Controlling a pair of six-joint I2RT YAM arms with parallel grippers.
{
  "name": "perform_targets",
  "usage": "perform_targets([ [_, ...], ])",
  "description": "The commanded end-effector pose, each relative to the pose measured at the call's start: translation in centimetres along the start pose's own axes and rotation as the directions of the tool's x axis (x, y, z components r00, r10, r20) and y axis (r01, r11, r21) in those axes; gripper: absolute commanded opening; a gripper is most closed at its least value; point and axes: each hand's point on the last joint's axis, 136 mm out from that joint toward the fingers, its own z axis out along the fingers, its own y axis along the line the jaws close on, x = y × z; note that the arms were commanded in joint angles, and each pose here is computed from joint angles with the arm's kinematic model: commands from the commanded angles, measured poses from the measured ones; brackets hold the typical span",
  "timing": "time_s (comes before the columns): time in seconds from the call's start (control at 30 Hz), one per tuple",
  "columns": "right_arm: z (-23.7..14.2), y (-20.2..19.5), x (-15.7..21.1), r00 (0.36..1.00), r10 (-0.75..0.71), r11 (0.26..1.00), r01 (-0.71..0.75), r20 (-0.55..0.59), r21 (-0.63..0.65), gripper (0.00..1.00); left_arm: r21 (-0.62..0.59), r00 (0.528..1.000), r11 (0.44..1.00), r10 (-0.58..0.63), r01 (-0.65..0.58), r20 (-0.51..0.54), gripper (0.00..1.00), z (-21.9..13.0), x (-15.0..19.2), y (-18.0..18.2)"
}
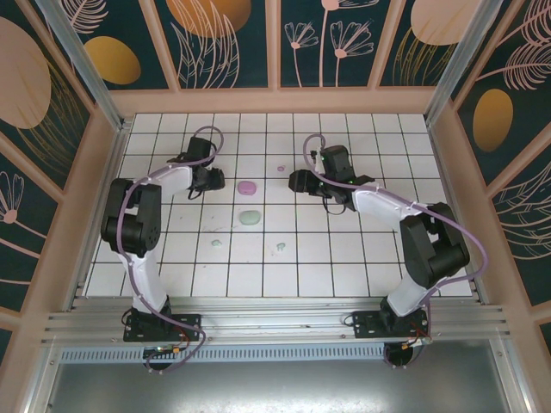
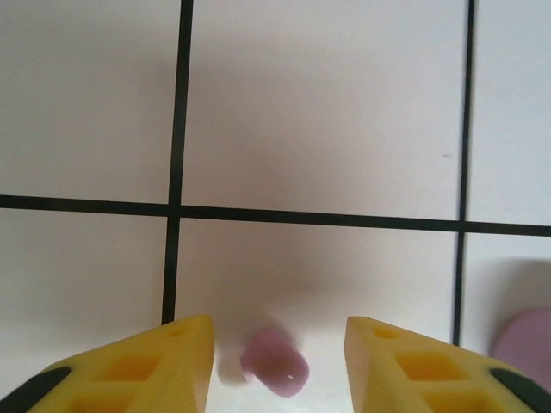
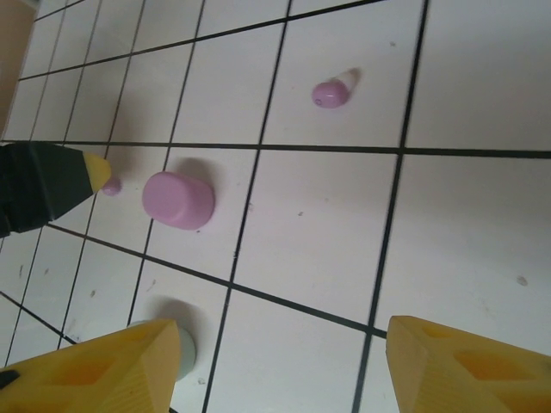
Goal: Insert the wireless bluetooth earbuds into the charging case
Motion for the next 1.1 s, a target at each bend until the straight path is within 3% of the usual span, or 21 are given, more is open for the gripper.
perform_targets([
  [0.0, 1.9, 2.6, -0.6, 0.986, -0.164, 0.983, 0.163, -0.011, -0.091, 0.64, 0.01, 0.997, 0.999, 0.031, -0.032, 0.069, 0.51, -3.0, -1.9, -0.7],
  [0.17, 7.1, 4.7, 0.5, 0.892, -0.429, 0.902, 0.414, -0.144, -0.125, 0.64, 0.009, 0.992, 1.0, 0.014, -0.015, 0.125, 0.58, -5.4, -3.1, -0.8],
  [0.33, 11.4, 5.8, 0.9, 0.798, -0.571, 0.821, 0.552, -0.194, -0.144, 0.67, 0.045, 0.994, 0.999, 0.003, -0.008, 0.113, 0.61, -5.6, -2.6, -1.2],
  [0.7, 15.7, 7.3, 4.0, 0.693, -0.664, 0.747, 0.616, -0.279, -0.249, 0.71, 0.108, 0.995, 0.994, -0.038, 0.028, 0.093, 0.62, -4.6, -1.3, -1.0],
  [0.97, 17.3, 6.8, 5.1, 0.683, -0.661, 0.75, 0.607, -0.31, -0.262, 0.71, 0.121, 0.996, 0.992, -0.039, 0.029, 0.086, 0.62, -4.1, -1.1, -1.1],
  [1.07, 17.7, 6.8, 5.0, 0.684, -0.659, 0.752, 0.607, -0.313, -0.258, 0.66, 0.136, 0.995, 0.99, -0.043, 0.031, 0.085, 0.62, -4.1, -0.9, -1.4],
])
